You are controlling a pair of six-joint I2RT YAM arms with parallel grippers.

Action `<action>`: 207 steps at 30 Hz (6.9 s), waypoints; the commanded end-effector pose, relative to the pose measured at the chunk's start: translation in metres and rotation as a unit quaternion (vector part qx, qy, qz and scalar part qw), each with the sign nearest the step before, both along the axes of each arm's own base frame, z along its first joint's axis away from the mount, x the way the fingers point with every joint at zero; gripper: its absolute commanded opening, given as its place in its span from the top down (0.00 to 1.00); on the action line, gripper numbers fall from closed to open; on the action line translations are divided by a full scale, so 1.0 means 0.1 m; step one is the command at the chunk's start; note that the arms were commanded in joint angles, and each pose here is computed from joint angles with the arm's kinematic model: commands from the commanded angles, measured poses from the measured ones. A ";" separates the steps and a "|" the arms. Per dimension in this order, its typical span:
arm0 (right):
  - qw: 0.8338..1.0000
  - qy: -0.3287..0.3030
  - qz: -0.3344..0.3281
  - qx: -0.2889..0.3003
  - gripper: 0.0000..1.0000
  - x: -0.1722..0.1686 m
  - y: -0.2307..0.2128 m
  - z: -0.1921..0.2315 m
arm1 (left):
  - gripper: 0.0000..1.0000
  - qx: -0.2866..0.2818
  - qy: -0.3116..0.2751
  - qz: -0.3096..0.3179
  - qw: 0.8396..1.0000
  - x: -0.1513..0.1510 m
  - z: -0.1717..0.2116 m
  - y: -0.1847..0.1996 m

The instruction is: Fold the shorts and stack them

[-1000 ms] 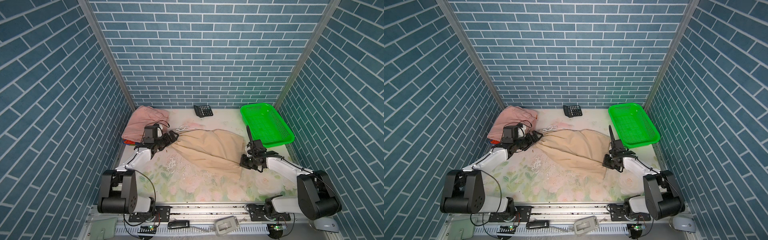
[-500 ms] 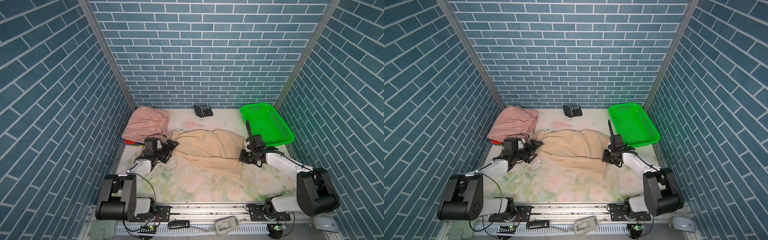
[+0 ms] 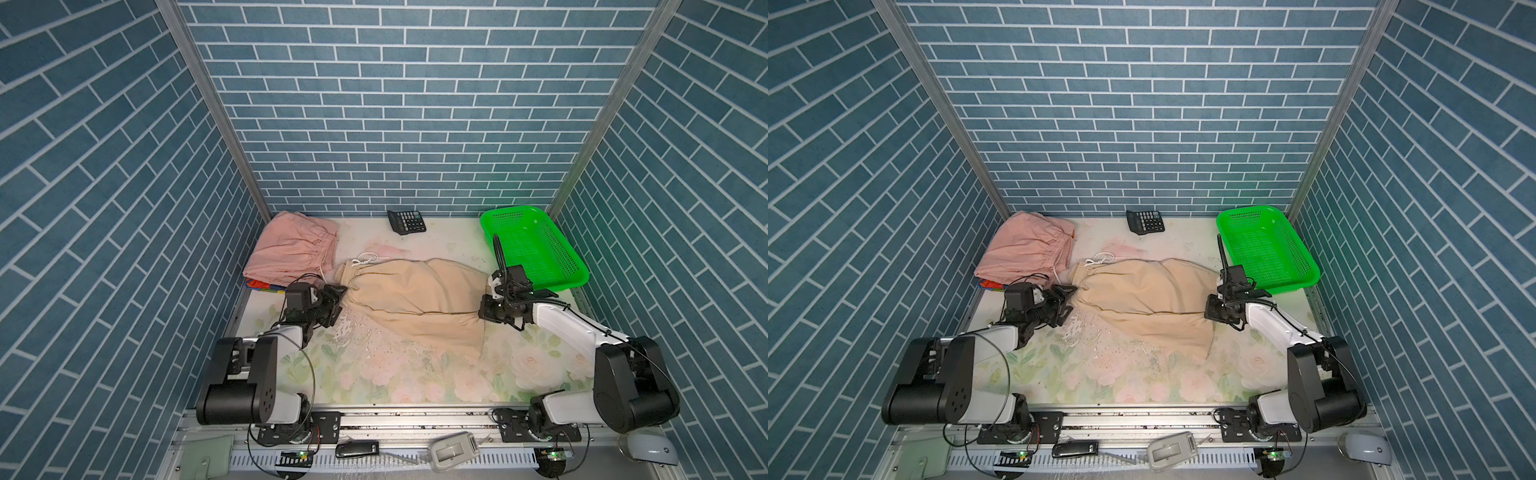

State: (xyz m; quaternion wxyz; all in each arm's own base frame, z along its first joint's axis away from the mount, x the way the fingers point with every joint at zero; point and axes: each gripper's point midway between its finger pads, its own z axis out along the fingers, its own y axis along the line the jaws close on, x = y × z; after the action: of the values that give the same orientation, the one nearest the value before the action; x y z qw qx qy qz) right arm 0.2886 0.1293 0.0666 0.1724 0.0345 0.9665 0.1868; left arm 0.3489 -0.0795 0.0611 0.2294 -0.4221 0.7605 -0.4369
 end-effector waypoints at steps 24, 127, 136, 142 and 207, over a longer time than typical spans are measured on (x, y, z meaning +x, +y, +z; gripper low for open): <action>0.993 -0.113 0.000 0.035 1.00 0.61 -0.01 1.13 | 1.00 0.169 -0.127 -0.158 0.965 1.26 1.31 -0.07; 0.963 -0.080 0.106 0.234 0.01 1.52 2.12 -0.06 | 0.00 0.232 0.013 -0.221 0.947 0.42 -0.16 -0.50; 0.973 -0.086 0.065 0.202 0.01 2.06 1.50 -0.16 | 0.00 0.252 0.012 -0.247 0.936 0.27 -0.21 -0.42; 0.969 -0.134 0.099 0.183 0.01 1.80 1.37 0.57 | 0.00 0.419 -0.038 -0.215 0.881 0.42 0.62 0.02; 0.947 -0.041 0.228 0.221 0.01 -0.29 2.33 0.28 | 0.91 0.497 0.004 -0.397 0.772 0.54 1.04 -0.62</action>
State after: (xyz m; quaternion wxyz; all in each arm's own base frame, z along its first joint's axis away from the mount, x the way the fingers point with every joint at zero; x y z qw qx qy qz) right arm 0.2559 0.3398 0.0947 0.1578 -0.1687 0.8846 0.4052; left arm 0.4104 -0.1469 0.1617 0.2251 0.0794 0.9689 -0.0658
